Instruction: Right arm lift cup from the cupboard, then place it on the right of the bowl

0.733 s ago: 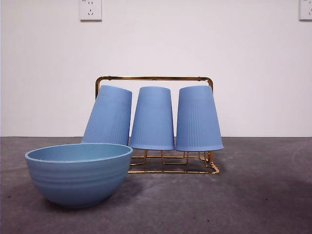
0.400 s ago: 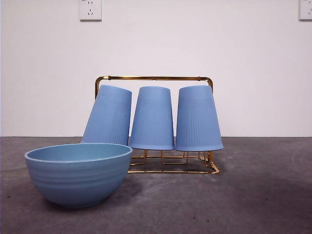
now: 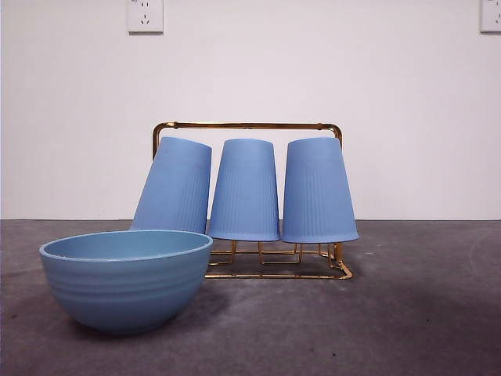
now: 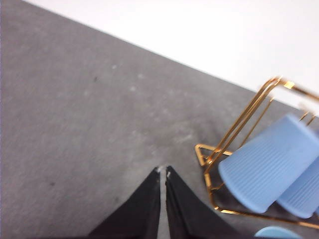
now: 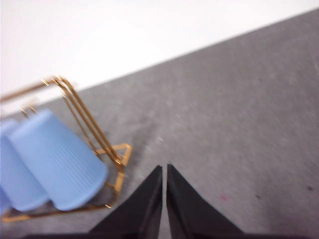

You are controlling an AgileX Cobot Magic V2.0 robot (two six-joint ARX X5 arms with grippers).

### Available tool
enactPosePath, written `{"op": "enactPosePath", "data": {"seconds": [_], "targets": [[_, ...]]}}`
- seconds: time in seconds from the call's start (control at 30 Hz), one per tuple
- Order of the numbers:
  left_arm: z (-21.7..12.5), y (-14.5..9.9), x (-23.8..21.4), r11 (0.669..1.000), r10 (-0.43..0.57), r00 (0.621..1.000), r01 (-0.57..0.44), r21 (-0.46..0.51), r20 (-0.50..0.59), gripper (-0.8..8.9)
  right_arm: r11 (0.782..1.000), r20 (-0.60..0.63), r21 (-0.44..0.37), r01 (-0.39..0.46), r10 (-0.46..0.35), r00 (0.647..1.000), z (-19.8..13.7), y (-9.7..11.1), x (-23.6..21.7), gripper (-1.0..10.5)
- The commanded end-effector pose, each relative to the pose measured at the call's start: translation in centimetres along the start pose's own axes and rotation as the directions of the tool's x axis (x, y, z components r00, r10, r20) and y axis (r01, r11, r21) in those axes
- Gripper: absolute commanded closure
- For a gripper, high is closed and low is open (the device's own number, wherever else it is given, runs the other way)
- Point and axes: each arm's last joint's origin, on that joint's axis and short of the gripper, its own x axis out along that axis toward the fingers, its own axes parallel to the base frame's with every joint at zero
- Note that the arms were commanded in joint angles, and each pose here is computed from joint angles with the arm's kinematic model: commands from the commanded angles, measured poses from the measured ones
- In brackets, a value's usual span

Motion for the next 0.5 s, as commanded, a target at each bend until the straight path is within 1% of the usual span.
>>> {"op": "enactPosePath", "data": {"seconds": [0.03, 0.2, 0.3, 0.43, 0.5], "targets": [[1.5, -0.8, 0.1, 0.999, -0.021, 1.000, 0.021, -0.025, -0.008, 7.99, 0.999, 0.007, 0.037, -0.023, 0.023, 1.000, 1.3, 0.8, -0.4, 9.3], [4.0, -2.1, 0.6, 0.999, -0.047, 0.994, 0.045, -0.022, -0.097, 7.99, 0.999, -0.030, 0.034, -0.030, 0.031, 0.999, 4.0, 2.3, -1.1, 9.3], [5.7, -3.0, 1.1, 0.998, -0.068, 0.988, 0.068, -0.007, -0.138, 7.99, 0.998, -0.076, 0.020, -0.061, 0.062, 0.995, 5.5, 3.2, -1.2, 9.3], [7.9, -4.4, 2.1, 0.990, -0.138, 0.973, 0.140, -0.003, -0.186, 7.99, 0.994, -0.162, 0.000, -0.108, 0.107, 0.981, 7.2, 4.2, -1.0, 9.3], [8.8, -5.1, 2.7, 0.982, -0.189, 0.956, 0.191, -0.015, -0.225, 7.99, 0.993, -0.212, -0.016, -0.119, 0.113, 0.971, 8.0, 4.7, -0.7, 9.3]]}}
